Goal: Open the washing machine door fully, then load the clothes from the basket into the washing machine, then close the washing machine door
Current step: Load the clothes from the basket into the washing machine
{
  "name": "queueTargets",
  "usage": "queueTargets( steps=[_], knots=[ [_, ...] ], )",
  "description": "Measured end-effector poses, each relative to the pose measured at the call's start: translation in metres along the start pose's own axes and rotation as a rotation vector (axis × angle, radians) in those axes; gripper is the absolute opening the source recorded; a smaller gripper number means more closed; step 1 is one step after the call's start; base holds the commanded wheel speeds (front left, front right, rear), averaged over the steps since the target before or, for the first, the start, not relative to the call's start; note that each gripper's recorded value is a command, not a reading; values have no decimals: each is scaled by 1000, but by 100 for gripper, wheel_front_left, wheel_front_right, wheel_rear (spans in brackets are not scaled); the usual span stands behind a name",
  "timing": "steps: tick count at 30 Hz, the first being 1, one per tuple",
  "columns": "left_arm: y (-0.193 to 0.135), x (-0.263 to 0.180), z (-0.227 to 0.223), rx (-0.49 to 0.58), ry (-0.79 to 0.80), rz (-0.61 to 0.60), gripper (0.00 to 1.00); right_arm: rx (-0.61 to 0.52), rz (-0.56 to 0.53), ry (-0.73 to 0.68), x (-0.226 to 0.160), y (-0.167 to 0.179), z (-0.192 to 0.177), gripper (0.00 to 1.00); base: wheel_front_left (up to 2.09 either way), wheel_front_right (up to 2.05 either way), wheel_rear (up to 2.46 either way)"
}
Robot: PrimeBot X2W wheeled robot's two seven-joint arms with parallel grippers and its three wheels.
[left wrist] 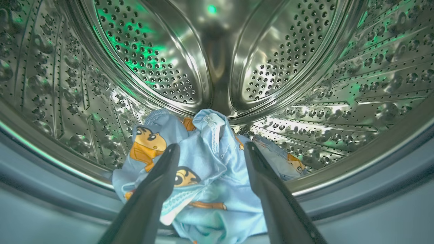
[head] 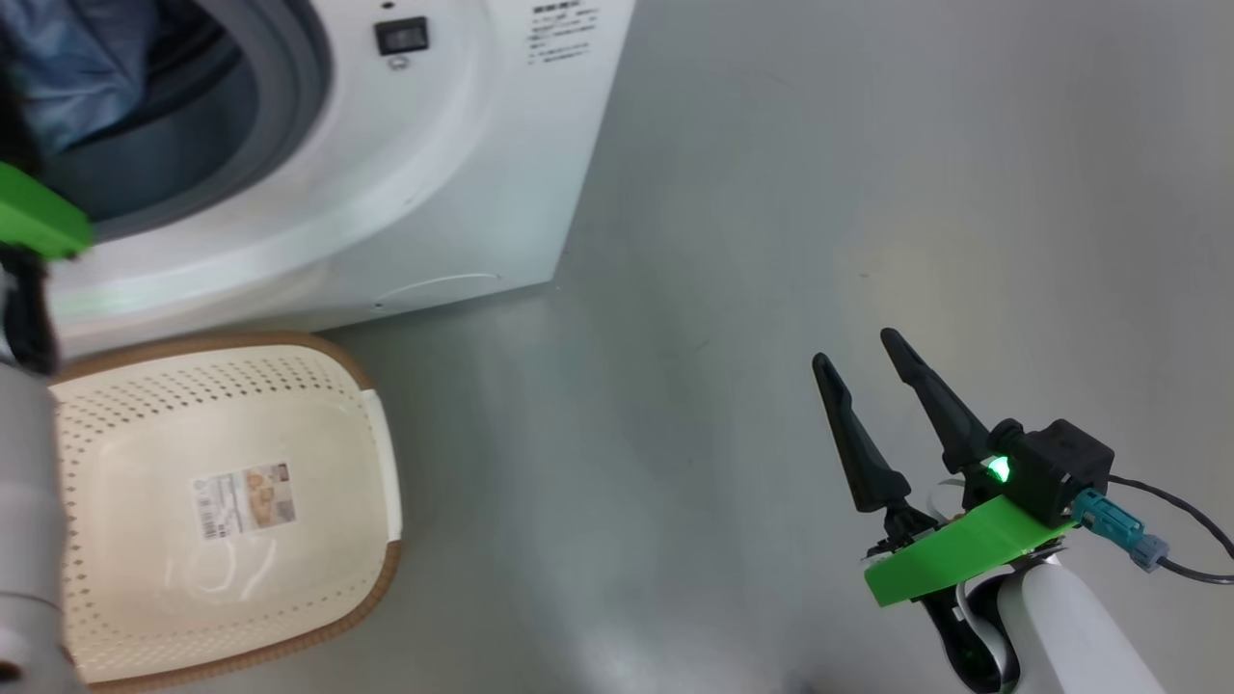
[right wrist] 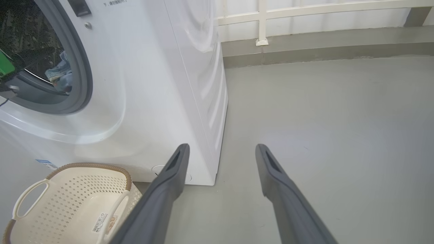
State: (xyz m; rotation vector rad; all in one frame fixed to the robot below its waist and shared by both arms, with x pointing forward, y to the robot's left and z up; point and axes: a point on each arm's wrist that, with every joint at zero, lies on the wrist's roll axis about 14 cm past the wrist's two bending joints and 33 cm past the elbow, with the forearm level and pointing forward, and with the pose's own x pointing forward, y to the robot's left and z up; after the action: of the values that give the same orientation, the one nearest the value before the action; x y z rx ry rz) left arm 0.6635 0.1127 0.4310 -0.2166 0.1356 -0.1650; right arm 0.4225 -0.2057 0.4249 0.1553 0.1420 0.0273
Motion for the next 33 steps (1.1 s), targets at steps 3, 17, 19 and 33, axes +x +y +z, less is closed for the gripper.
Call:
queueTargets(
  steps=[3,17,19,33],
  knots=[
    [-3,-11,-3,4,-1,3,100,0,12,-10,2,3,3,100,0,0,0],
    [-2,-76,-12,-4,2,31,100,-27,35,-31,-9,3,14,100,0,0,0],
    [0,-87,-13,-15,5,40,100,-31,36,-38,-11,2,17,100,0,0,0],
    [7,-159,-6,12,-13,75,100,-36,58,-54,-40,7,26,100,0,0,0]
  ],
)
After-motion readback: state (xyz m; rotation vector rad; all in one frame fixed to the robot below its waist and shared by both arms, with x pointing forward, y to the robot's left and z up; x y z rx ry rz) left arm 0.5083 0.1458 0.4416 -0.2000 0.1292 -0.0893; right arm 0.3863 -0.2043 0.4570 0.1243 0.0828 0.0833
